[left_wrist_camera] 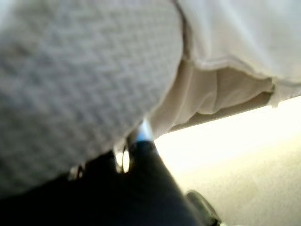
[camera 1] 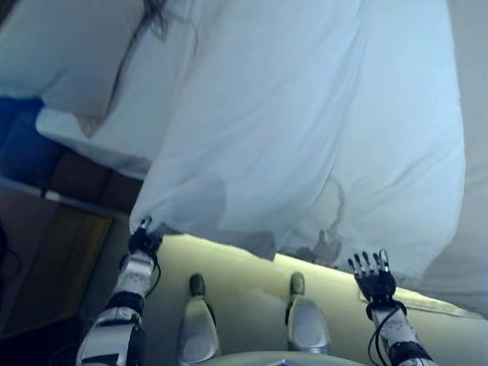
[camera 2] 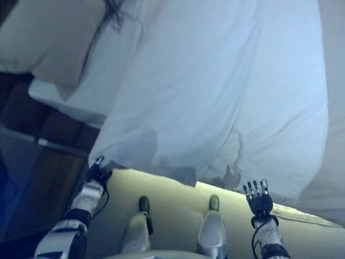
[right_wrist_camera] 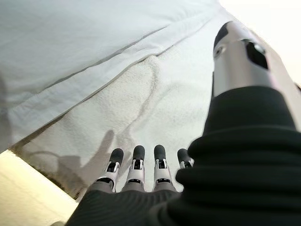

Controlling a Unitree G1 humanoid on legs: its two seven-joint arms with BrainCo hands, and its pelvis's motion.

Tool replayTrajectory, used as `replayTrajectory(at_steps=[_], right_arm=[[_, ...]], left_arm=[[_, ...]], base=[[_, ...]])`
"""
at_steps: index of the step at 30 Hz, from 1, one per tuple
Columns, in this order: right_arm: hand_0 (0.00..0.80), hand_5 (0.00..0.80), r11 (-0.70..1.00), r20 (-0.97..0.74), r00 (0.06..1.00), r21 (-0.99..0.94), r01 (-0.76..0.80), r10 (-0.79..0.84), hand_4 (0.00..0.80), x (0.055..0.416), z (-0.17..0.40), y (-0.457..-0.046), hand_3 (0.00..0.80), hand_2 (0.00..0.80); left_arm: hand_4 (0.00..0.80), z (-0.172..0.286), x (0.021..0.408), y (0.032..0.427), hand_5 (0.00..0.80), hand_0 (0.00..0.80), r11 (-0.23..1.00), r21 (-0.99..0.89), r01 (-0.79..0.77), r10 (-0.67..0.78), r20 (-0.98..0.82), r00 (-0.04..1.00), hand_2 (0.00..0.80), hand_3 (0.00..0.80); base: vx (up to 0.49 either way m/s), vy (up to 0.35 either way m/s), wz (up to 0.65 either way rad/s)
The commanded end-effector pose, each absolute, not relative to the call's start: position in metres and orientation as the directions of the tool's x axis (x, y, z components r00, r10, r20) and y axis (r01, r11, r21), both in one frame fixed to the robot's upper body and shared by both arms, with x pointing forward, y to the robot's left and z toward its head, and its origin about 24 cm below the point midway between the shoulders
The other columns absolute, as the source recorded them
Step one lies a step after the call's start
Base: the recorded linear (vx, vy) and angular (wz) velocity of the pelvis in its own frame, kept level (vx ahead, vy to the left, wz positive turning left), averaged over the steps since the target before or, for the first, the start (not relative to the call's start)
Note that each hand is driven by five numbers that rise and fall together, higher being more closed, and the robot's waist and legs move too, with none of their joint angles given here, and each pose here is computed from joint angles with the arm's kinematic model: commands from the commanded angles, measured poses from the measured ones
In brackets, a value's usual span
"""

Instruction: Make the bed neatly

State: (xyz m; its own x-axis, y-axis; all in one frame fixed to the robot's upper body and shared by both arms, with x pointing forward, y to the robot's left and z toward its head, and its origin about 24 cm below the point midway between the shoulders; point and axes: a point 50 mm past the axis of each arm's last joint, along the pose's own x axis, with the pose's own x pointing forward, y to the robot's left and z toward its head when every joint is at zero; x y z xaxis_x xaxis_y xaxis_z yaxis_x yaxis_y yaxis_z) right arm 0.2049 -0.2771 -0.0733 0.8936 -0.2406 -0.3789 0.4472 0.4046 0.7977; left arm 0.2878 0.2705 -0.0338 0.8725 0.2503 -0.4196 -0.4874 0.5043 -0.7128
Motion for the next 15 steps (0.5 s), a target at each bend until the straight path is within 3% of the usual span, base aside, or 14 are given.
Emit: replayTrajectory(at_steps=[1, 6, 15], right_arm=[[0.0, 0.0, 0.421, -0.228, 0.94, 0.849, 0.319, -0.254, 0.0, 0.228, -0.045, -0.276, 0.0, 0.0], [0.0, 0.0, 0.42, -0.175, 0.963, 0.873, 0.249, -0.207, 0.0, 0.247, -0.029, -0.262, 0.0, 0.0], [0.0, 0.0, 0.393, -0.178, 0.958, 0.883, 0.257, -0.225, 0.0, 0.241, -0.031, -0.269, 0.0, 0.0]], left_arm=[[0.0, -0.025, 0.272, 0.325, 0.0, 0.0, 0.466, -0.589, -0.66, 0.466, -0.471, 0.749, 0.0, 0.0], [0.0, -0.02, 0.273, 0.338, 0.0, 0.0, 0.471, -0.492, -0.733, 0.516, -0.521, 0.68, 0.0, 0.0], [0.0, -0.023, 0.255, 0.355, 0.0, 0.0, 0.42, -0.435, -0.797, 0.595, -0.531, 0.603, 0.0, 0.0]], base=[[-0.112, -0.03, 0.06], [-0.078, -0.03, 0.01], [-0.015, 0.011, 0.05]])
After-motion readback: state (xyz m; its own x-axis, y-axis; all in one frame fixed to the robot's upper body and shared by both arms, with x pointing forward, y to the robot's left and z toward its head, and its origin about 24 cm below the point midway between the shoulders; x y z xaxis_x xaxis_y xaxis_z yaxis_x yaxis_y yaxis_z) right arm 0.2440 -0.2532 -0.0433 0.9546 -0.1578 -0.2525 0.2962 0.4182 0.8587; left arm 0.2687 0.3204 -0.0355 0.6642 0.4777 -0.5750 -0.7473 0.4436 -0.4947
